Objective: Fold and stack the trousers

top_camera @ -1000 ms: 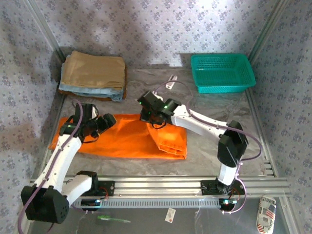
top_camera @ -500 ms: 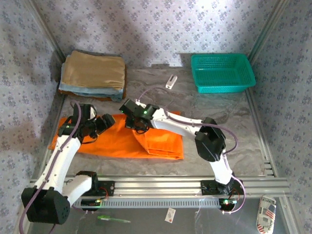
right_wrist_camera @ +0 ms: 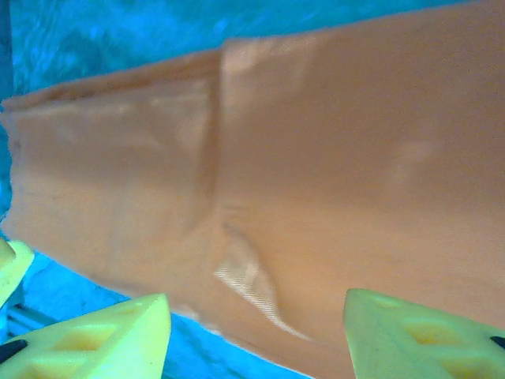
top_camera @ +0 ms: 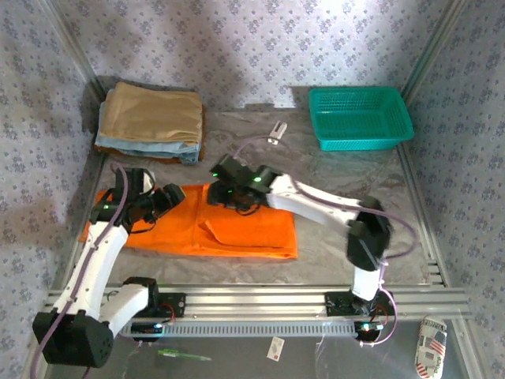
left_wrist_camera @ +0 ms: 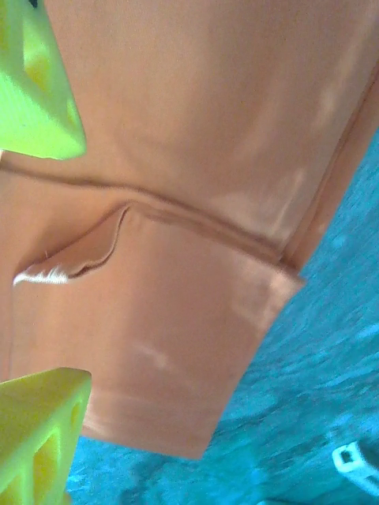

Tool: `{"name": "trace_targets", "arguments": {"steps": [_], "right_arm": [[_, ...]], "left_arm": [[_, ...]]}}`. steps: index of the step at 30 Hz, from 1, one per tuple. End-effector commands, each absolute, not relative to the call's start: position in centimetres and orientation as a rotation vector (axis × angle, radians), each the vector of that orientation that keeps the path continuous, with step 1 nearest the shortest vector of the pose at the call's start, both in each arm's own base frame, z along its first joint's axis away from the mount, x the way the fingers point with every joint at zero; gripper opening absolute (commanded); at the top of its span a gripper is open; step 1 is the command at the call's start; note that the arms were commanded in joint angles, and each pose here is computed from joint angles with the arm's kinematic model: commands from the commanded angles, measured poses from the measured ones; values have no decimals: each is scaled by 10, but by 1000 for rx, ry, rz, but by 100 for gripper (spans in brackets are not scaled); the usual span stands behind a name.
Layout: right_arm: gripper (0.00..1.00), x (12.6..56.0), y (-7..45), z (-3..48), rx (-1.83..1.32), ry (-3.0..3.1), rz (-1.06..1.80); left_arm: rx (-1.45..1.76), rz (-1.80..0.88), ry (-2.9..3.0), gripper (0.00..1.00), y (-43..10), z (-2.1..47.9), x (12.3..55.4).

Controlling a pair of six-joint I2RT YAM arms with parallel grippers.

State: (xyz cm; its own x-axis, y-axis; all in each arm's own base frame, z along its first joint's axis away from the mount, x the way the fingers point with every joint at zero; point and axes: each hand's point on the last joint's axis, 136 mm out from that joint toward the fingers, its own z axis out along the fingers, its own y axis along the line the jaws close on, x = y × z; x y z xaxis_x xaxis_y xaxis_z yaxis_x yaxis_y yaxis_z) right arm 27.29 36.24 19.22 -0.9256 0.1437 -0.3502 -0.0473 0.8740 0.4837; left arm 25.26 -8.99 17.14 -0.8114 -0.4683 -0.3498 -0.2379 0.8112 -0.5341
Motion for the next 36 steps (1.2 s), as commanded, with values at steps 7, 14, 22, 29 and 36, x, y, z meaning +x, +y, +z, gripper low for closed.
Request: {"name": "trace_targets", "arguments": {"steps": [7, 14, 22, 29, 36], "right_arm": [[61, 279, 214, 123, 236, 2777, 399], [63, 271, 194, 69, 244, 2894, 393], [65, 253, 209, 34, 149, 2968, 501], [65, 241, 200, 30, 137, 2969, 506], [61, 238, 214, 25, 96, 2949, 665]], "left_arm": [[-174, -664, 2603, 35, -187, 160, 260], [-57, -662, 2687, 0, -226, 128, 260], [-208, -520, 2831, 0, -187, 53, 219], [-395, -549, 2775, 0, -155, 51, 184], [-430, -499, 2761, 0, -138, 46, 175]]}}
